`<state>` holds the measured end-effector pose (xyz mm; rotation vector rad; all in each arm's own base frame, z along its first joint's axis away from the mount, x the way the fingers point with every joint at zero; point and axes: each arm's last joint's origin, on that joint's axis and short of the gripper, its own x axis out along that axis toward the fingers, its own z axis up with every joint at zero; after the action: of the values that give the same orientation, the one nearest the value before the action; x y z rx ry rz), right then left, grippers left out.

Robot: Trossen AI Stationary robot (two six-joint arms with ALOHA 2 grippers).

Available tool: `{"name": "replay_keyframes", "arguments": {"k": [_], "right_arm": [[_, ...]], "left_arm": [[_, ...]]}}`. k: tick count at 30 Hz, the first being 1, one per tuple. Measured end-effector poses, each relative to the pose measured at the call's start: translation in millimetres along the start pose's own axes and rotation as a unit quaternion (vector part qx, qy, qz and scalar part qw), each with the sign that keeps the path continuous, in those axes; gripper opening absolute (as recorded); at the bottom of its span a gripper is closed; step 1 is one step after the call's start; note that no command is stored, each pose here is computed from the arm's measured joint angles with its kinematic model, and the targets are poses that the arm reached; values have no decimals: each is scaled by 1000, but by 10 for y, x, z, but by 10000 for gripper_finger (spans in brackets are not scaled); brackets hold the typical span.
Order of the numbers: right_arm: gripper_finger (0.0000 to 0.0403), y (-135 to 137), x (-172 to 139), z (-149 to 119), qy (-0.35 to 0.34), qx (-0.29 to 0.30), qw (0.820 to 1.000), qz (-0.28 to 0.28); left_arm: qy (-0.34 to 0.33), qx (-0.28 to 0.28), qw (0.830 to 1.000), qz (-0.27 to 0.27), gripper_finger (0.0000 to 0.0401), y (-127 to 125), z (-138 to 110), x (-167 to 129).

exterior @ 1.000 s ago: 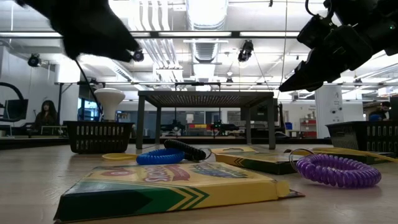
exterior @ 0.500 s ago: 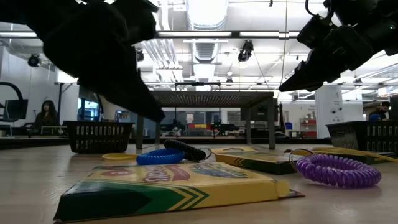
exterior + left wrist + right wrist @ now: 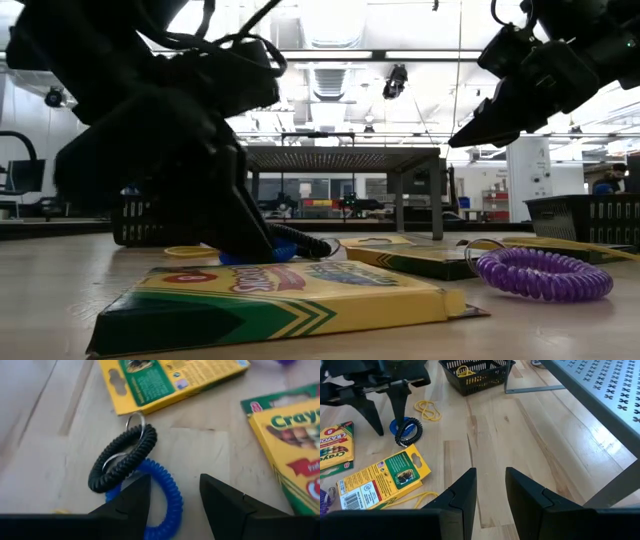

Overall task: Pick & Place Office Desk Supplies
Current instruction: Put the blue spring keychain into the bottom black bin

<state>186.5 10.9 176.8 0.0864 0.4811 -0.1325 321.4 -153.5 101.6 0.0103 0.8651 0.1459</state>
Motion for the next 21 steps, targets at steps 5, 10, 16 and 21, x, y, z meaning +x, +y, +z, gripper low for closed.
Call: {"name": "replay_keyframes", "arguments": {"k": [5, 10, 16, 21], "right_arm": [[100, 0, 0, -1, 0, 0, 1000, 0], [100, 0, 0, -1, 0, 0, 1000, 0], [100, 0, 0, 0, 0, 0, 1000, 0], [100, 0, 0, -1, 0, 0, 1000, 0]], "left_arm": [[26, -103, 994, -22, 172, 55, -2, 22], [48, -147, 988, -14, 134, 61, -60, 72], [44, -119, 992, -7, 42, 69, -26, 34], [16, -98, 995, -11, 15, 113, 122, -184]]}}
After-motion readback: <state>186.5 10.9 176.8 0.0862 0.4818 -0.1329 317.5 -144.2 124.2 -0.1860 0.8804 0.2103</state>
